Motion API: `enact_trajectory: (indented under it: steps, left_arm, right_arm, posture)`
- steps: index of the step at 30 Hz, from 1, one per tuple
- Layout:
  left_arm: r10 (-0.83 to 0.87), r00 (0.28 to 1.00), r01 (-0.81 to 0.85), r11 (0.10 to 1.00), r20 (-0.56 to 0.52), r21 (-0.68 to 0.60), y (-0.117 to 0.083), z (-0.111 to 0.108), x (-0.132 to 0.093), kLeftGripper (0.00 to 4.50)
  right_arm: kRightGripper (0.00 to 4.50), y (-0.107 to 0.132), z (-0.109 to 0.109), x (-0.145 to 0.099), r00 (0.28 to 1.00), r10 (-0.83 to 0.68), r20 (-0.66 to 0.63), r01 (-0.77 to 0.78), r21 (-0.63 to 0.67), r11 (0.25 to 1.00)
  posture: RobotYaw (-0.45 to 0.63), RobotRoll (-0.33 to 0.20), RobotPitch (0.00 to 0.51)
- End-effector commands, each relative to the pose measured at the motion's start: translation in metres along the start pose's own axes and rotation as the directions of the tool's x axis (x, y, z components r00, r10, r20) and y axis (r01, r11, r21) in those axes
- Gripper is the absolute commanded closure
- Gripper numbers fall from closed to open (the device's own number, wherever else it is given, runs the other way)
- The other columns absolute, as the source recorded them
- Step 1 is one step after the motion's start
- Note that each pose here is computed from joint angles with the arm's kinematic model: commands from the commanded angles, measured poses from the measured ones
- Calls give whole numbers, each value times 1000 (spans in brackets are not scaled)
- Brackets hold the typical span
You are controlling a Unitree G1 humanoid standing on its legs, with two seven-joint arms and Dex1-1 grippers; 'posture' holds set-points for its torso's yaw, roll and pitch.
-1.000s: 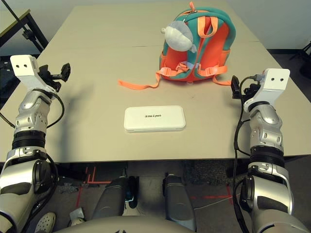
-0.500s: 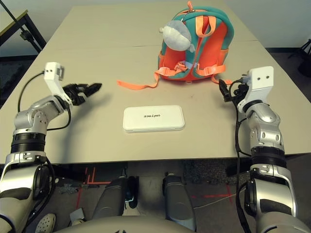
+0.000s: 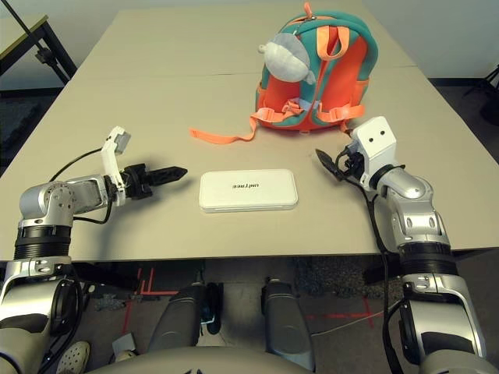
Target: Put the pencil case into the backpack and zip it.
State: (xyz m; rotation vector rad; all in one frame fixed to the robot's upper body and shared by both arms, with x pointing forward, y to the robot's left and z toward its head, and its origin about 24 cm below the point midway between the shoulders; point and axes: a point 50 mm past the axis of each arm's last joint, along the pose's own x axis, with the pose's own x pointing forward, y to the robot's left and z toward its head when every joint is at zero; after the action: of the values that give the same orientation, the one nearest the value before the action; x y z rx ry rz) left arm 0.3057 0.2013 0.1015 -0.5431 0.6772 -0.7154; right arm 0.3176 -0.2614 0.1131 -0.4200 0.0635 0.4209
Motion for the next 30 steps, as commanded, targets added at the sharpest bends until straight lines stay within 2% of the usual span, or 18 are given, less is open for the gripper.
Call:
enact_trajectory:
  steps: [1, 20, 30]
  left_arm:
    - [-68, 996, 63, 996, -66, -67, -3, -10, 7, 0]
    - [-210, 965, 161, 947, -156, -277, -13, -18, 32, 0]
    - [-232, 953, 163, 936, -195, -313, -16, -24, 35, 0]
  right_arm:
    - [24, 2, 1, -1, 1000, 12, -3, -12, -19, 1000]
    - [24, 7, -6, -6, 999, 25, -34, -25, -21, 999]
    - [24, 10, -7, -10, 995, 68, -68, -70, -34, 997]
  posture:
    - [-167, 0, 135]
    - [-187, 0, 132]
    - [-191, 0, 140]
